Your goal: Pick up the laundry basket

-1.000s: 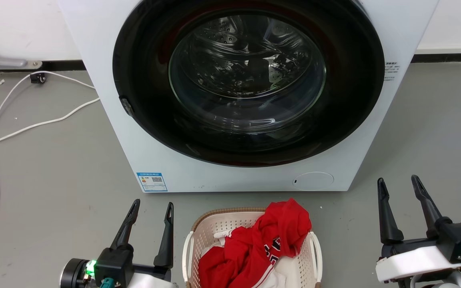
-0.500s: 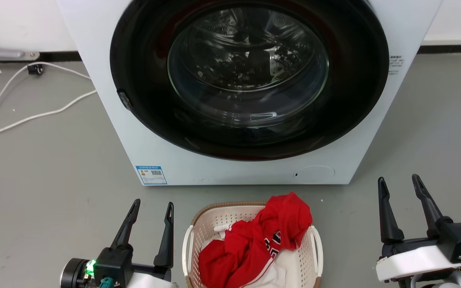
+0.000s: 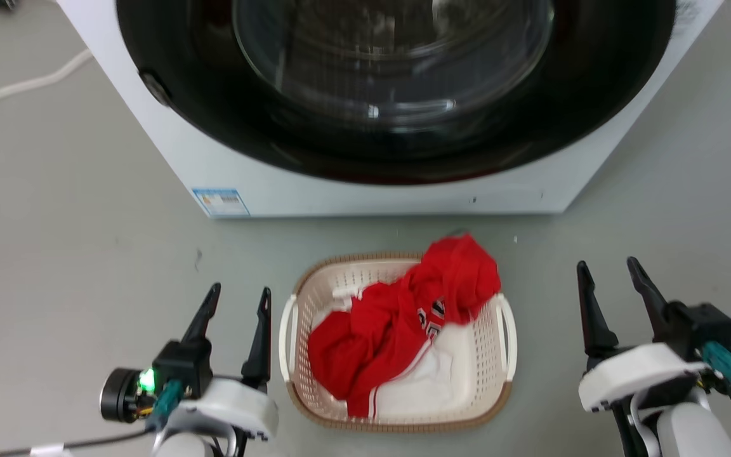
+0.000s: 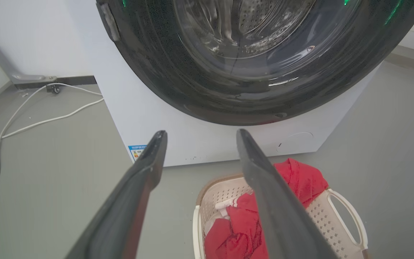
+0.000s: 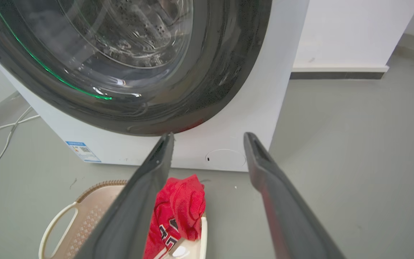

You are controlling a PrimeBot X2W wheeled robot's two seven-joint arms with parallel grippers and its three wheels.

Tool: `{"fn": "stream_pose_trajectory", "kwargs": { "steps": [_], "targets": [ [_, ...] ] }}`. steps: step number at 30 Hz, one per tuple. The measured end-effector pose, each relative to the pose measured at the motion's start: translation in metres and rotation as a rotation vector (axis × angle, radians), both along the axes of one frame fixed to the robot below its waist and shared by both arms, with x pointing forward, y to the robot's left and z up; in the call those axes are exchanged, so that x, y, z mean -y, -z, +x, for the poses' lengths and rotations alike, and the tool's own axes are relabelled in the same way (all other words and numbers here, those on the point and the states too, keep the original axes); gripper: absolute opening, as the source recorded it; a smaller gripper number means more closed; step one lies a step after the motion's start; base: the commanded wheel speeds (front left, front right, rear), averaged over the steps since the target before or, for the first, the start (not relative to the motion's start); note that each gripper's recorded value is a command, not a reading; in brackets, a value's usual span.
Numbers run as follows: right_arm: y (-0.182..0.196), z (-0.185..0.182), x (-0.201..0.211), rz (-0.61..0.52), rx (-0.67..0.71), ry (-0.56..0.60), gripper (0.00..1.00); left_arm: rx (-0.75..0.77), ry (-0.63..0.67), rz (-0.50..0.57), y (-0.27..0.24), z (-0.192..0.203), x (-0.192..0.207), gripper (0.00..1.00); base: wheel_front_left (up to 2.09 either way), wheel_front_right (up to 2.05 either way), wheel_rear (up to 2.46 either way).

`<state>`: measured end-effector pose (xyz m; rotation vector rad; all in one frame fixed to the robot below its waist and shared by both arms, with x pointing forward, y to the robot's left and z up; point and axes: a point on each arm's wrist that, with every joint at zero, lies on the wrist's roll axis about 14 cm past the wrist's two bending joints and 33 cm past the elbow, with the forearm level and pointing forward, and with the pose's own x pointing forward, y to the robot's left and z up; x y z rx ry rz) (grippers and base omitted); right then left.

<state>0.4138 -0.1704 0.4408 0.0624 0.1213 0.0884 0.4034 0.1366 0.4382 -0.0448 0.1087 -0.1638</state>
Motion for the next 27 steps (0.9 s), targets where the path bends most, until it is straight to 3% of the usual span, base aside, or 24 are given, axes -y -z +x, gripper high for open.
{"fn": "stream_pose_trajectory", "kwargs": {
  "steps": [18, 27],
  "targets": [
    [0.186, 0.025, -0.013, 0.001, -0.675, -0.054, 1.00, -0.539, 0.087, 0.087, 0.189, 0.056, -0.014, 1.00, 0.00, 0.00, 0.00],
    [0.248, 0.011, -0.026, 0.014, -0.941, -0.099, 1.00, -0.823, 0.195, 0.102, 0.249, 0.048, 0.004, 1.00, 0.00, 0.00, 0.00]
  ]
}}
